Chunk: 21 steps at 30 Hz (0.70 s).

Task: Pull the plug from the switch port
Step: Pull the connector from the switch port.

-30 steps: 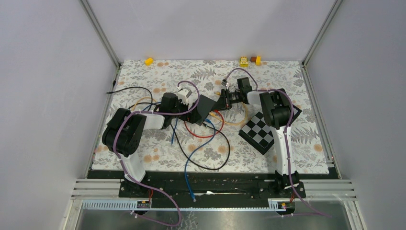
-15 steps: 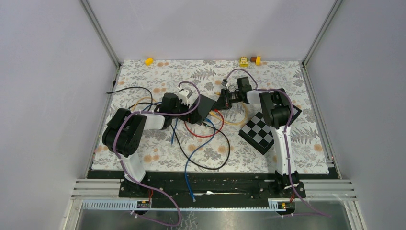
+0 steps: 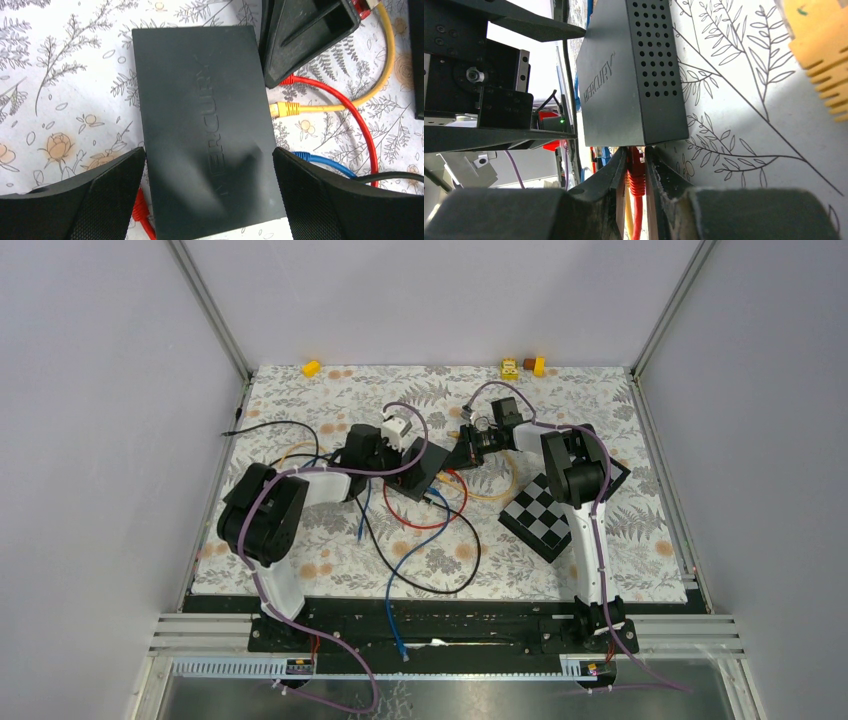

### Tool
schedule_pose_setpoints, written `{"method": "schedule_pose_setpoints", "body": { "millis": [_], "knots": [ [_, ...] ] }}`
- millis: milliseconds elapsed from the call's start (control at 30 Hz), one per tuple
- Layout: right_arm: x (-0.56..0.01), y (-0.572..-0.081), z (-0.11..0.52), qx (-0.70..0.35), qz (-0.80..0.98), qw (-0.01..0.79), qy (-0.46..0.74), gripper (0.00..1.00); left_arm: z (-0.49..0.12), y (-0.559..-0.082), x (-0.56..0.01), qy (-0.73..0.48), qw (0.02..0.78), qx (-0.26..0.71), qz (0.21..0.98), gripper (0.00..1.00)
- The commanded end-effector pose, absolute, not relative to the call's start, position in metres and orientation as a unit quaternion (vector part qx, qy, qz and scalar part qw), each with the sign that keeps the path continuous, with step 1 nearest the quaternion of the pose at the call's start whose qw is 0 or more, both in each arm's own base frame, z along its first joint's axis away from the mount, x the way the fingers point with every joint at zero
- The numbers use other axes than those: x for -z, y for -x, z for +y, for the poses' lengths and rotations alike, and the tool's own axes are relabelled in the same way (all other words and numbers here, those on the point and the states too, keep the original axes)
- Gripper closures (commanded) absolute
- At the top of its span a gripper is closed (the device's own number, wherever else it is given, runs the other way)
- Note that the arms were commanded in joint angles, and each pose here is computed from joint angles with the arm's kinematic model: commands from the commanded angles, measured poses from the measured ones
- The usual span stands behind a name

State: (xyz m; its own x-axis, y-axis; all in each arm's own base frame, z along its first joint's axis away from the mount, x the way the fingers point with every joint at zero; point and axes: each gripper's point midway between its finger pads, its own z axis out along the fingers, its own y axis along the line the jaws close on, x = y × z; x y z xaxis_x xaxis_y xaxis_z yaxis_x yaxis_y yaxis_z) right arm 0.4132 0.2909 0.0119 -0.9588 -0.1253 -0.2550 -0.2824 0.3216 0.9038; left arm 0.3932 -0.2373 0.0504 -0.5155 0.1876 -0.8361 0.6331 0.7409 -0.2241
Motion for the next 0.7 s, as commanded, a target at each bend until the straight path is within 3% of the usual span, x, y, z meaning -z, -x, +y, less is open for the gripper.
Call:
{"method": "schedule_pose_setpoints", "body": {
  "millis": [0,667],
  "knots": [
    [0.022,-0.422,0.280,-0.525,0.839,0.080,0.120,0.85,-0.252,-0.419,-0.077,-0.261,0.477,0.258,0.799,0.01],
    [0.021,-0.420,0.281,-0.528,0.836,0.079,0.123,0.87,-0.270,-0.441,-0.045,-0.315,0.470,0.082,0.821,0.01]
  ]
}}
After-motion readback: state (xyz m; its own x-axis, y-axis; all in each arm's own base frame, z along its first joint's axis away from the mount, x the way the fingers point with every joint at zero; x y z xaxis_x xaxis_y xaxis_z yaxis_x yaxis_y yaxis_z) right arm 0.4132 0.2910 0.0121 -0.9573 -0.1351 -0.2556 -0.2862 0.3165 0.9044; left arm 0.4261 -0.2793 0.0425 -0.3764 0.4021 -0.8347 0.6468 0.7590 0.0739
